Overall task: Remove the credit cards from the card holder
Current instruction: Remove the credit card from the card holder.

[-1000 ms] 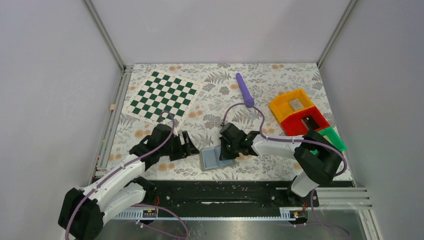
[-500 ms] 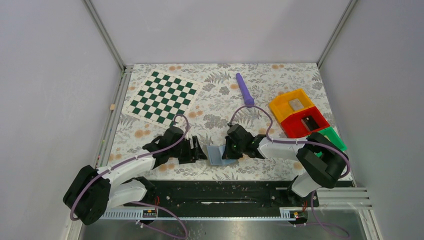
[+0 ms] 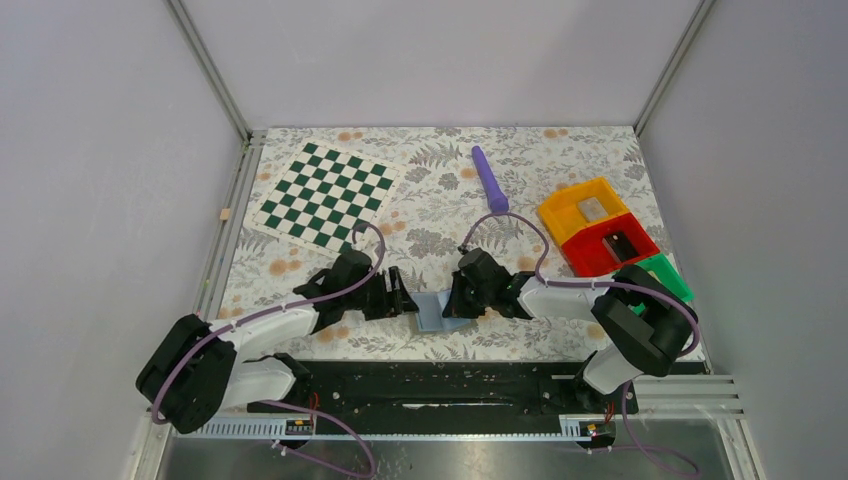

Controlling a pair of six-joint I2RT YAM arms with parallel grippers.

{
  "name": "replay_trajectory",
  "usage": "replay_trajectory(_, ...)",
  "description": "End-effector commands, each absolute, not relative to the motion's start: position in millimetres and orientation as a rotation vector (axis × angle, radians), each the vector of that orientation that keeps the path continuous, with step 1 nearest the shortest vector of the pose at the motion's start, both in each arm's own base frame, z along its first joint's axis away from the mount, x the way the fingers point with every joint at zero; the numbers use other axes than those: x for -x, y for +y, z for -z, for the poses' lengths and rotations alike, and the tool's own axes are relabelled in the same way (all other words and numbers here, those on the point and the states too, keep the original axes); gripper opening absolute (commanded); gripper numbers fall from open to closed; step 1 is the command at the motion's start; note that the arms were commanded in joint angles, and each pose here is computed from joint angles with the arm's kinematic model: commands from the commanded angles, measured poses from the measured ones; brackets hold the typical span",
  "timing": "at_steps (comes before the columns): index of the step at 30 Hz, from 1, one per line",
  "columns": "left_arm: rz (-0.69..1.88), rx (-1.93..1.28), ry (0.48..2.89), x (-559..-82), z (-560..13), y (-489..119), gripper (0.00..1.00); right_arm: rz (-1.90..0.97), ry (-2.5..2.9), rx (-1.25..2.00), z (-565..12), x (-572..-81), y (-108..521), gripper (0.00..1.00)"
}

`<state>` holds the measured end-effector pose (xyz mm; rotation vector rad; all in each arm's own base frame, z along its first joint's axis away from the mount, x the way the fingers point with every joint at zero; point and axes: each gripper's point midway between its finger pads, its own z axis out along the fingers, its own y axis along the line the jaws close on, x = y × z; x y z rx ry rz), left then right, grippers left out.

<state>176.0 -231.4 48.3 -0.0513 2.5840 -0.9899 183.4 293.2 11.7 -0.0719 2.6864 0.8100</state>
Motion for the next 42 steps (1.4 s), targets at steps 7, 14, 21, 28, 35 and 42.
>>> replay_trajectory(7, 1.13, -0.031, 2.443, -189, -64, -253, 0.4, -0.753, 2.734, 0.025, 5, -179, 275, 0.01)
replay_trajectory(14, 1.2, -0.044, 2.367, -191, -77, -259, 0.17, -0.774, 2.724, 0.026, 0, -179, 275, 0.02)
replay_trajectory(21, 1.237, -0.058, 2.375, -189, -77, -264, 0.0, -0.858, 2.68, 0.042, -20, -181, 285, 0.19)
replay_trajectory(28, 1.22, -0.027, 2.405, -190, -77, -263, 0.0, -0.941, 2.572, 0.05, -57, -190, 295, 0.44)
replay_trajectory(35, 1.228, -0.018, 2.406, -188, -80, -262, 0.0, -0.993, 2.57, 0.106, -66, -187, 313, 0.52)
replay_trajectory(42, 1.237, -0.011, 2.407, -187, -82, -262, 0.0, -1.036, 2.586, 0.154, -64, -178, 335, 0.6)
